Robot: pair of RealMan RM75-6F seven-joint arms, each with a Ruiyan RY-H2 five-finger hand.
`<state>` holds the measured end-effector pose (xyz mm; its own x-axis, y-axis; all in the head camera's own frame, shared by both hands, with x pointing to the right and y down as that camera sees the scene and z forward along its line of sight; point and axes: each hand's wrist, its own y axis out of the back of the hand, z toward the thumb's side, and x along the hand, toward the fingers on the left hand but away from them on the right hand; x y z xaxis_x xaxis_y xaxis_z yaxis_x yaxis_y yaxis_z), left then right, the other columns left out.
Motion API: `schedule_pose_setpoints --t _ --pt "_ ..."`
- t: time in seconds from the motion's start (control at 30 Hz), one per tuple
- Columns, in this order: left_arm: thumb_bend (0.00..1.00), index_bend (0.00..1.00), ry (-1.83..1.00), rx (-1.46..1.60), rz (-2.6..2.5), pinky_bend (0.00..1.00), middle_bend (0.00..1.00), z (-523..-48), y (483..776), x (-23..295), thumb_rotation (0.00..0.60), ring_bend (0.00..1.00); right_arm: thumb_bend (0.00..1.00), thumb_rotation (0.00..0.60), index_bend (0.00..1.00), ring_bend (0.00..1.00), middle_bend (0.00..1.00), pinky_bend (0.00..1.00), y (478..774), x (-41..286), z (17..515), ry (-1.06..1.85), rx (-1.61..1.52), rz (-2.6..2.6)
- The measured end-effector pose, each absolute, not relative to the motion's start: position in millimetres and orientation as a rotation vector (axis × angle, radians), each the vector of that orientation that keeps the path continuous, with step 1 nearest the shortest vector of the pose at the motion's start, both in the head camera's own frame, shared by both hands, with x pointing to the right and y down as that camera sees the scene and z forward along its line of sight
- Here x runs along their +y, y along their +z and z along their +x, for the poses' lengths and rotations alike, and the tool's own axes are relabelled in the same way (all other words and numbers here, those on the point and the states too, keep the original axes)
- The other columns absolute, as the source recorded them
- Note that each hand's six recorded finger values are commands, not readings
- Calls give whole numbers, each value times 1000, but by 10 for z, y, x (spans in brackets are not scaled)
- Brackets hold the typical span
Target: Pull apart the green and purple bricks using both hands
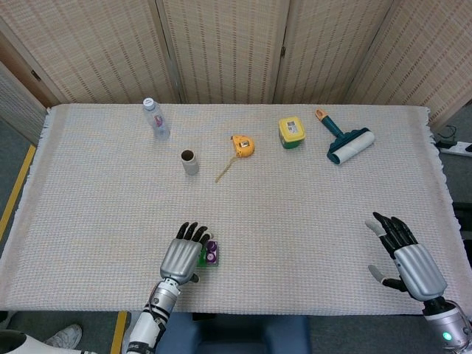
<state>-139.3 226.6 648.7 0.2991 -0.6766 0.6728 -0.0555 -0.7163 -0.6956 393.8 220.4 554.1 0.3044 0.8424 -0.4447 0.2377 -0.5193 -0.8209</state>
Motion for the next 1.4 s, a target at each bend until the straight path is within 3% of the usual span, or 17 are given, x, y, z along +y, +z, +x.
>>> schedule_pose_setpoints --t 0.7,1.4 --pt "193 229 -1628 652 -2051 0 163 -1267 6650 2179 600 0 366 600 0 0 0 0 5529 2188 3970 1208 -966 -1939" --pt "271 311 -1661 663 -2067 0 189 -1117 6703 2099 600 0 367 600 0 0 0 0 5538 2188 3983 1215 -956 -1935"
